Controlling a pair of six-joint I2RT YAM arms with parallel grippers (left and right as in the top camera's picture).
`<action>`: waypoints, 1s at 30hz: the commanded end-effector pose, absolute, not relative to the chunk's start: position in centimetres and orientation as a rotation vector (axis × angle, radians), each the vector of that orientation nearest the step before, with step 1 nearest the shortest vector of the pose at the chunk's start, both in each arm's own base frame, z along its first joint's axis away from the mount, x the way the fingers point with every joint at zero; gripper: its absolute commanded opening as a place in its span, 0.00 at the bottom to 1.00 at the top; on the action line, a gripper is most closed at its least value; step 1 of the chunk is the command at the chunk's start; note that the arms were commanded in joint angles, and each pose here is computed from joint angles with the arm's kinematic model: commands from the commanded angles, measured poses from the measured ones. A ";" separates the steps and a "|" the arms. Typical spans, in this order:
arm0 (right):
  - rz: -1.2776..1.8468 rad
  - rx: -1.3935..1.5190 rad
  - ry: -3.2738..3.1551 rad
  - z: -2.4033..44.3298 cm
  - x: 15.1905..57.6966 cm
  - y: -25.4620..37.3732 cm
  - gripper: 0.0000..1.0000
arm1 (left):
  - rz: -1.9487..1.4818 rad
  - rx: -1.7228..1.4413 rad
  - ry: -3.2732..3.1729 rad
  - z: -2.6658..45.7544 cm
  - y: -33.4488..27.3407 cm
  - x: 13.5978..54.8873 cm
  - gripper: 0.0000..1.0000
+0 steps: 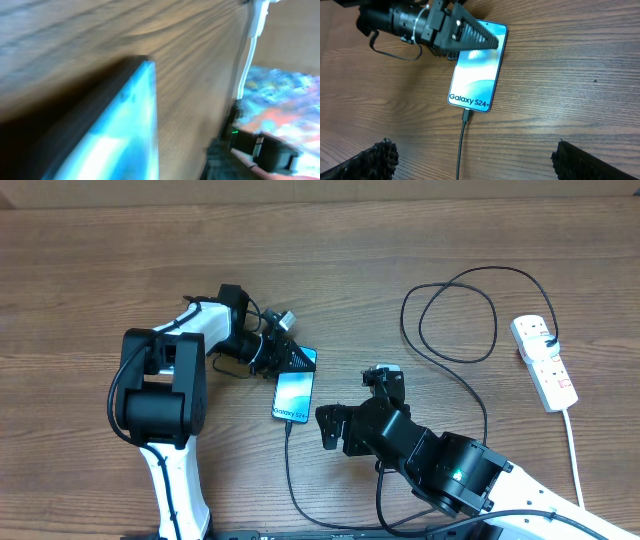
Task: Plug charger to phone and switch on socket
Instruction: 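Open the left gripper and lift it away from the phone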
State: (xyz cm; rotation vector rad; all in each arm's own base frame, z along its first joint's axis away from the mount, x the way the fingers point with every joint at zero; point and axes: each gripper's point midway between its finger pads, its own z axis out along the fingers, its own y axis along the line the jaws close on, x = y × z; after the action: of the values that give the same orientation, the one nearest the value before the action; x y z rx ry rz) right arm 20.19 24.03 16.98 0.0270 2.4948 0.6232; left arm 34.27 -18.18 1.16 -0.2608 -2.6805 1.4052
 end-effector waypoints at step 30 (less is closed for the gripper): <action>0.625 0.038 2.497 16.9 20.3 24.1 1.00 | 0.297 -0.088 -2.896 -7.0 -8.2 32.6 1.00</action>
State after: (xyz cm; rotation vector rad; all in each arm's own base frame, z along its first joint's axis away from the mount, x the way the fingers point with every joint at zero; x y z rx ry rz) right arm 20.18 24.04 16.96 0.0304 2.4960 0.6248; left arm 35.71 -15.50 1.71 -0.1516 -2.8904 0.9781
